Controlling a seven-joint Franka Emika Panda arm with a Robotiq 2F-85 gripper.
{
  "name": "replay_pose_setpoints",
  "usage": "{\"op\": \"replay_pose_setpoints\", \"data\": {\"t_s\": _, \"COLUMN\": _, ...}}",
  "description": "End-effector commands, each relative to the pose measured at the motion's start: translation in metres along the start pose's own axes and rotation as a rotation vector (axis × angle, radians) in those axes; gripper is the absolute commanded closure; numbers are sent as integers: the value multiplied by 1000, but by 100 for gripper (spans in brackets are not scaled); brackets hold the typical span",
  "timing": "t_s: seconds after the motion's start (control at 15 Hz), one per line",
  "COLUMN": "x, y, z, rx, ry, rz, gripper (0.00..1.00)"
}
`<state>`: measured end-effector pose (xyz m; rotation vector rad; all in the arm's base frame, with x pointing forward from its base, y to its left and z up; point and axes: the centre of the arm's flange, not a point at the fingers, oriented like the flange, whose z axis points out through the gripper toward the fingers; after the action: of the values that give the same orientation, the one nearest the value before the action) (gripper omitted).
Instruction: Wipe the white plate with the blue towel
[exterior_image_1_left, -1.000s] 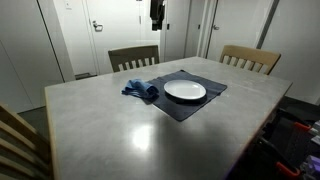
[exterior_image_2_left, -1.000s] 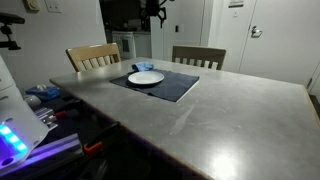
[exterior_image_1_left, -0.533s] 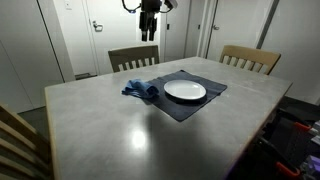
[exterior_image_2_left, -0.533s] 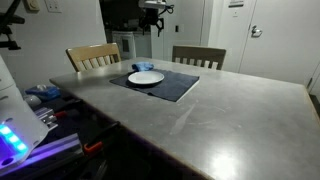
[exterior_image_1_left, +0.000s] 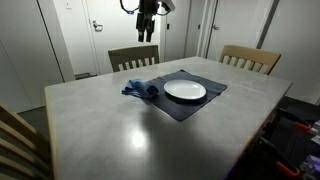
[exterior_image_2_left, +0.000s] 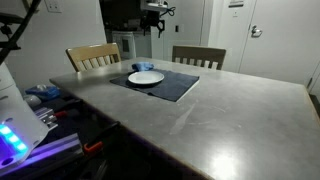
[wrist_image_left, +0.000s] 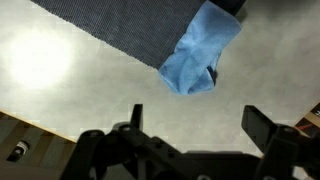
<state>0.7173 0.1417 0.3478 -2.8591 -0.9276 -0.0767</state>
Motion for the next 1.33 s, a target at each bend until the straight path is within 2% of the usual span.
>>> {"op": "replay_pose_setpoints", "data": {"t_s": 0.0, "x": 6, "y": -4, "z": 12, "rx": -4, "ry": 2, "rz": 69, "gripper": 0}}
{"op": "replay_pose_setpoints", "data": {"t_s": 0.6, "x": 13, "y": -36, "z": 67, "rx": -2, "ry": -23, "rz": 288, "gripper": 0}}
{"op": "replay_pose_setpoints", "data": {"t_s": 1.27, "x": 17, "y": -50, "z": 119, "rx": 4, "ry": -112, "rz": 344, "gripper": 0}}
